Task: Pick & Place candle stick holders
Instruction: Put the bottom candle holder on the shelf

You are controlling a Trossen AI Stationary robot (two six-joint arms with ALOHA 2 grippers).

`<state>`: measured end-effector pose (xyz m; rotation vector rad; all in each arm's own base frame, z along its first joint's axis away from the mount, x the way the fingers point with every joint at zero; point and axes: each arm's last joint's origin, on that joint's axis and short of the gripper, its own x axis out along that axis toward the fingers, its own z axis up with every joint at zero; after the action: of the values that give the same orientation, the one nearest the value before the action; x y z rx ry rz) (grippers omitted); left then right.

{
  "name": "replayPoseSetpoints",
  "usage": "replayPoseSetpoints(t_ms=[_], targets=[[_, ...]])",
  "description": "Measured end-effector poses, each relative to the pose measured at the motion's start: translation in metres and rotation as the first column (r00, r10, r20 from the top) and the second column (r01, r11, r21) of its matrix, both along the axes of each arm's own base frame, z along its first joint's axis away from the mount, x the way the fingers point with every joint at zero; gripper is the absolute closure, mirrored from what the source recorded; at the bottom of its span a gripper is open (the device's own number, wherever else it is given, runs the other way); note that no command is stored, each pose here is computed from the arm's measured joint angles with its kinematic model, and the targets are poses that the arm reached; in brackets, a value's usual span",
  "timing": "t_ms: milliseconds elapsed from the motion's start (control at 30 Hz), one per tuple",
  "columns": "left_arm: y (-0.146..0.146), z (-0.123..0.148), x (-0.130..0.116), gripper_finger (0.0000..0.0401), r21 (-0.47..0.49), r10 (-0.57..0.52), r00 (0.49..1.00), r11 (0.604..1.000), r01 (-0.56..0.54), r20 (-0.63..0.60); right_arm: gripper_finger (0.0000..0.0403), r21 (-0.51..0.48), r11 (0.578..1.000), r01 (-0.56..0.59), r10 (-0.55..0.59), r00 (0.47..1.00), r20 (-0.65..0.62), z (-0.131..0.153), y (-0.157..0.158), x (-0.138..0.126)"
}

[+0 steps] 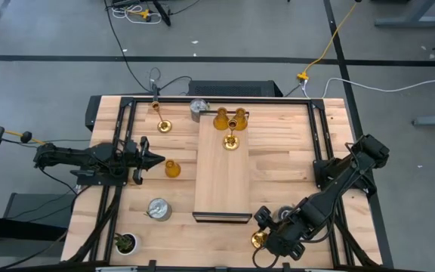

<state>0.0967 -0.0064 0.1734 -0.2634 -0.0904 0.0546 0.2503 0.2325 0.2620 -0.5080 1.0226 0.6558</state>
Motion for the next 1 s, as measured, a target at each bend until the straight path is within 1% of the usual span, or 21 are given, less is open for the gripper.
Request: replayPoseSetpoints(t_ms=[200, 433, 700, 1000], targets=[[0.0000, 0.0000, 0.0000, 0.0391, 0.000, 0.000, 1.000, 1.000, 0.000, 0.000, 0.0142, 0.003, 1.000, 0.006, -0.006, 1.000, -0.002, 0.0000, 0.0000, 0.0000], [0.0000, -0.0001, 0.0000, 0.0391, 0.000, 0.000, 1.000, 1.000, 0.000, 0.000, 0.0178, 0.011, 1.000, 0.006, -0.006, 1.000, 0.006, 0.0005, 0.0007, 0.0007], [0.0000, 0.0000, 0.0000, 0.0391, 0.000, 0.000, 1.000, 1.000, 0.000, 0.000, 0.0207, 0.022, 1.000, 0.006, -0.006, 1.000, 0.018, 0.0012, 0.0018, 0.0017], [0.0000, 0.0000, 0.0000, 0.0391, 0.000, 0.000, 1.000, 1.000, 0.000, 0.000, 0.0230, 0.022, 1.000, 0.006, -0.007, 1.000, 0.018, 0.0012, 0.0017, 0.0017]])
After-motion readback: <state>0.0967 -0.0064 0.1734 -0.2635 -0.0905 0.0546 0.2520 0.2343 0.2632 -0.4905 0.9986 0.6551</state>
